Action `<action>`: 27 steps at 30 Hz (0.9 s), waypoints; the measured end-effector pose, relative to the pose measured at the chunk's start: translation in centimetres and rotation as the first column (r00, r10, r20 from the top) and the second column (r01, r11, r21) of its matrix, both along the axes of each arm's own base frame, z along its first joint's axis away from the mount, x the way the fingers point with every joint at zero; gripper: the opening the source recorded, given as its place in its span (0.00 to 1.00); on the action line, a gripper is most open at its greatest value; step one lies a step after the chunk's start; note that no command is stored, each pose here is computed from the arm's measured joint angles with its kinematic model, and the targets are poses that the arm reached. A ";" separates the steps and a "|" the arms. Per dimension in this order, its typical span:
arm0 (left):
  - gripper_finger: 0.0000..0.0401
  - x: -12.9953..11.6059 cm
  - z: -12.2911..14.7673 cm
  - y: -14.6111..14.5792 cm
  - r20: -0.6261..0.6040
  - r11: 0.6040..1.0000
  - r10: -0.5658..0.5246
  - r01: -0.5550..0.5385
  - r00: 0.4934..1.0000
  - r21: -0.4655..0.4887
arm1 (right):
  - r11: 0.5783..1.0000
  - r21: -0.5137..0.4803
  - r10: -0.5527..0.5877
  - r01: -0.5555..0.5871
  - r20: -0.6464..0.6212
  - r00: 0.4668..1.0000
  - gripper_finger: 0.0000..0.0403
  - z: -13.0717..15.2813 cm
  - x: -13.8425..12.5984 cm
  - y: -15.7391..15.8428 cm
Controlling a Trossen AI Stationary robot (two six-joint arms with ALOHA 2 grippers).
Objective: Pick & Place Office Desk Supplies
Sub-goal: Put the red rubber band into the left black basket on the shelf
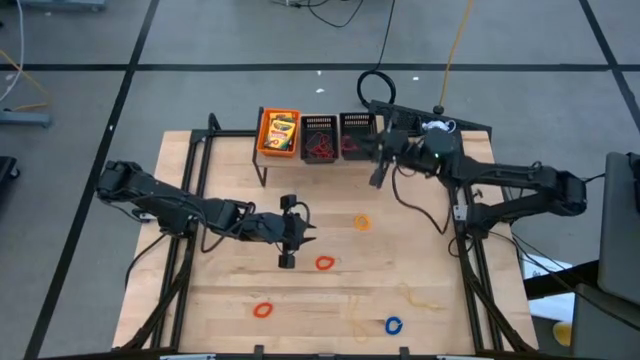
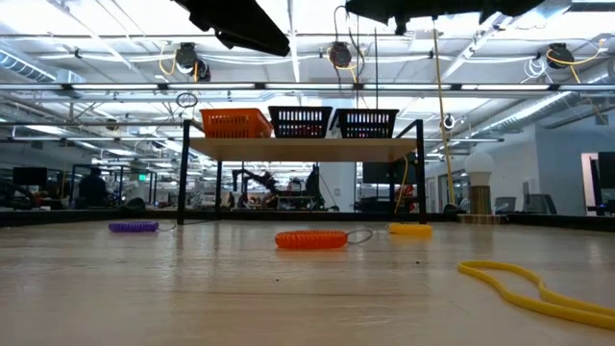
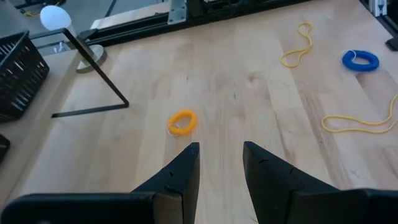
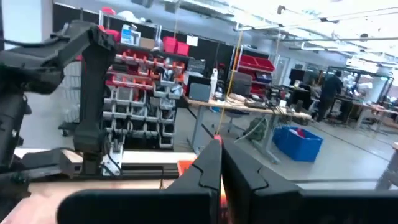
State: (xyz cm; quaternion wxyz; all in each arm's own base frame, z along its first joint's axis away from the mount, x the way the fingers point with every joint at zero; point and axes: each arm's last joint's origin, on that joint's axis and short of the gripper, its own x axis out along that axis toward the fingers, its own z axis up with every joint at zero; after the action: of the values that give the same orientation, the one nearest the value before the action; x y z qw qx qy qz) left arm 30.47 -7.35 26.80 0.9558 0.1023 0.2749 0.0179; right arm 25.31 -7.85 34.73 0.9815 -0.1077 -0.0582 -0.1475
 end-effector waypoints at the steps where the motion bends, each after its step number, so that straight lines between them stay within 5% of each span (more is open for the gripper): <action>1: 0.29 0.0 0.0 0.0 0.001 1.000 0.000 0.000 1.000 -0.001 | 1.000 -0.003 0.005 -0.005 0.001 1.000 0.00 0.2 0.2 -0.3; 15: 0.29 0.0 0.0 0.0 0.003 1.000 0.017 -0.017 1.000 -0.021 | 0.999 0.021 0.028 -0.026 -0.090 0.996 0.00 0.8 6.3 -4.8; 27: 0.29 0.0 0.0 0.0 -0.001 1.000 0.014 -0.014 1.000 -0.017 | 0.997 0.069 -0.038 0.043 -0.074 0.997 0.00 0.7 6.2 -7.4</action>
State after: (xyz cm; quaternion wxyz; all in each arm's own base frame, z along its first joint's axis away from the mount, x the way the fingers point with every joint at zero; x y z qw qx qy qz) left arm 30.44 -7.33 26.78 0.9564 0.0924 0.2762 0.0224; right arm 31.48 -15.26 35.40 0.9829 -0.0796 -0.0149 -0.1654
